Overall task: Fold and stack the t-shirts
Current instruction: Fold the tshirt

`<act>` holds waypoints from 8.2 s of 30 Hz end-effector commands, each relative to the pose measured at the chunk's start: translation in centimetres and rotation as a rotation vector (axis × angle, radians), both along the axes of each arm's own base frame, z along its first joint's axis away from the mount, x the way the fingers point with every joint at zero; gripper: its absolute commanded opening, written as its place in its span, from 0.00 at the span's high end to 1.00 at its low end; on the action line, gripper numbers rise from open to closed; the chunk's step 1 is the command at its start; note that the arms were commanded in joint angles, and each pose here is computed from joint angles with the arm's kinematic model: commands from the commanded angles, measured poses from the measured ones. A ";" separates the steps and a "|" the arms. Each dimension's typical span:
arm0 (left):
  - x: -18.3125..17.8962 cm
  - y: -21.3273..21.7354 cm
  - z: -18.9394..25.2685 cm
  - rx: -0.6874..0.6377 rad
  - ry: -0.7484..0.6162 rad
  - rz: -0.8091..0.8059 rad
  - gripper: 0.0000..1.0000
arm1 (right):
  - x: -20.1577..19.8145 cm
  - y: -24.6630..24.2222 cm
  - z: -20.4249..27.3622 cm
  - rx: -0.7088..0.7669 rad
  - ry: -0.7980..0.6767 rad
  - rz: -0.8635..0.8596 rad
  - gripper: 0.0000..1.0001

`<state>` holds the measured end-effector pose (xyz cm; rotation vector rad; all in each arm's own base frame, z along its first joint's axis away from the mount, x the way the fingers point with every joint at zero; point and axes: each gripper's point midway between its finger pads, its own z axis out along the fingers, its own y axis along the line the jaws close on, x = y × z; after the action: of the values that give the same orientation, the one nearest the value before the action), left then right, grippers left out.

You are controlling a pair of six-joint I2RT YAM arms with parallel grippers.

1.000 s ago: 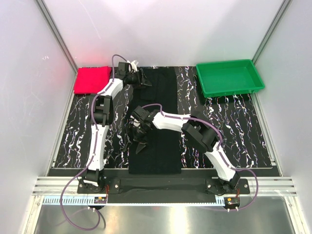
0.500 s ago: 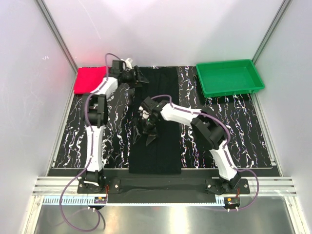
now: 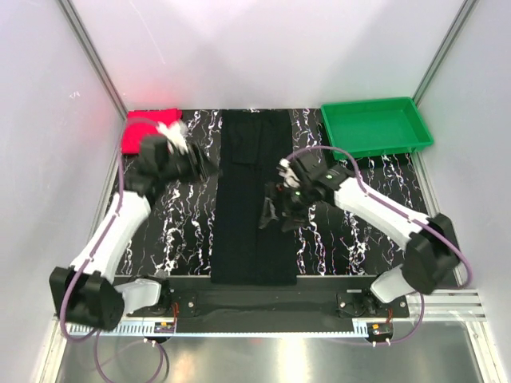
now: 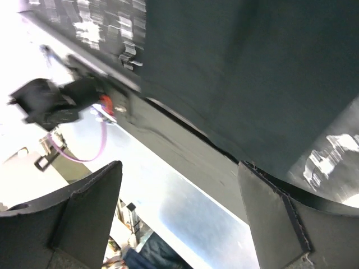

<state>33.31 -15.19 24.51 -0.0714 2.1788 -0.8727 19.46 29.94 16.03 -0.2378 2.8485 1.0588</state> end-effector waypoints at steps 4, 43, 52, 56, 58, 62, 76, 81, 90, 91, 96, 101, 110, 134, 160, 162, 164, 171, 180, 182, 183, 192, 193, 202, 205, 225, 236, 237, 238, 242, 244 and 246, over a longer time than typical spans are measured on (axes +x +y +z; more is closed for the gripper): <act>-11.9 1.8 -13.3 0.135 0.407 0.167 0.39 | -4.1 -5.2 -5.2 -0.090 0.108 -0.091 0.14; -23.2 2.0 -21.3 0.093 0.774 0.225 0.40 | -10.8 -7.9 -14.3 0.044 0.363 -0.377 0.51; -23.8 1.4 -22.0 0.070 0.797 0.205 0.43 | -9.9 -7.4 -14.2 0.053 0.329 -0.373 0.50; -24.5 1.1 -22.5 0.050 0.821 0.186 0.44 | -9.4 -6.8 -14.3 0.075 0.323 -0.359 0.50; -24.5 1.1 -22.6 0.049 0.826 0.188 0.44 | -9.4 -6.7 -14.5 0.078 0.334 -0.360 0.50; -24.7 1.0 -22.7 0.055 0.834 0.182 0.46 | -9.2 -6.3 -14.6 0.103 0.330 -0.353 0.50; -24.2 0.5 -22.7 0.018 0.820 0.179 0.69 | -9.8 -6.5 -14.5 0.121 0.340 -0.357 0.52; -24.0 0.4 -22.7 0.012 0.815 0.186 0.82 | -9.9 -6.6 -14.6 0.119 0.337 -0.353 0.73; -22.4 -0.5 -20.2 -0.032 0.730 0.146 1.00 | -8.5 -5.7 -12.1 0.190 0.291 -0.375 1.00; -22.0 -0.8 -19.4 -0.044 0.712 0.138 1.00 | -8.1 -5.5 -11.2 0.212 0.263 -0.382 1.00; -19.1 -1.6 -16.1 -0.054 0.616 0.134 1.00 | -4.7 -4.4 -7.5 0.228 0.167 -0.368 1.00; -13.1 -2.1 -13.3 0.036 0.538 0.154 1.00 | -0.4 -6.1 -7.4 0.114 0.159 -0.400 1.00; -0.8 -1.9 -11.1 0.025 0.478 0.198 1.00 | 11.9 -7.1 -5.7 0.074 0.081 -0.388 1.00; 13.2 -1.7 -13.6 -0.110 0.497 0.181 1.00 | 25.6 -8.4 -7.4 0.133 0.124 -0.370 1.00; 15.0 3.8 -7.9 0.086 0.325 0.282 0.53 | 33.3 -12.7 -3.1 0.012 -0.028 -0.429 0.50; 12.7 3.0 -8.6 0.081 0.354 0.245 0.55 | 31.5 -12.4 -1.9 0.001 -0.027 -0.406 0.48; 9.8 0.9 -9.3 0.071 0.371 0.165 0.57 | 28.9 -11.1 -2.0 -0.038 -0.038 -0.360 0.45; 4.3 -5.6 -11.7 -0.053 0.381 -0.058 0.66 | 21.9 -6.8 -4.8 -0.030 0.006 -0.327 0.46; 6.7 -7.1 -16.7 -0.049 0.403 -0.050 0.67 | 20.3 -3.9 -10.5 -0.239 0.001 -0.407 0.53; 7.8 -7.2 -17.2 -0.066 0.408 -0.055 0.68 | 21.7 -4.1 -10.6 -0.261 -0.038 -0.422 0.53; 9.1 -7.4 -17.3 -0.071 0.401 -0.052 0.68 | 22.2 -4.2 -11.3 -0.276 -0.043 -0.422 0.53; 16.9 -5.2 -17.5 -0.165 0.386 0.033 0.68 | 29.6 -4.3 -12.3 -0.354 -0.166 -0.416 0.51; 17.9 -4.5 -17.2 -0.186 0.377 0.050 0.68 | 30.8 -5.1 -12.5 -0.366 -0.173 -0.435 0.51; 23.4 -2.5 -11.0 -0.240 0.225 0.062 0.60 | 38.8 -9.6 -6.7 -0.171 -0.239 -0.554 0.50; 20.9 -2.5 -7.7 -0.232 0.191 0.032 0.61 | 35.8 -9.3 -5.0 -0.124 -0.181 -0.468 0.50; 1.9 -6.3 -15.7 -0.193 0.474 -0.173 0.71 | 14.0 3.1 -6.3 0.212 0.177 -0.091 0.88; -0.1 -3.0 -20.9 -0.125 0.546 -0.140 0.76 | 12.5 2.9 -12.1 0.150 0.281 -0.074 0.90; -0.4 -2.9 -21.2 -0.122 0.553 -0.141 0.77 | 12.4 2.7 -12.5 0.143 0.285 -0.075 0.89; -0.9 -2.8 -21.9 -0.116 0.565 -0.146 0.77 | 11.9 2.5 -12.9 0.134 0.291 -0.068 0.90; -2.1 -2.2 -23.5 -0.103 0.597 -0.143 0.78 | 10.8 1.2 -14.3 0.100 0.308 -0.073 0.89; -2.8 -1.8 -24.1 -0.098 0.612 -0.139 0.79 | 10.2 0.2 -15.0 0.083 0.315 -0.076 0.90; -2.9 -1.1 -24.5 -0.093 0.620 -0.121 0.80 | 10.2 -0.6 -14.9 0.078 0.300 -0.080 0.89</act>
<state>31.45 -17.60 1.97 -0.3067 2.6964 -1.1973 29.99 30.94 1.38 0.0463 3.0272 1.3317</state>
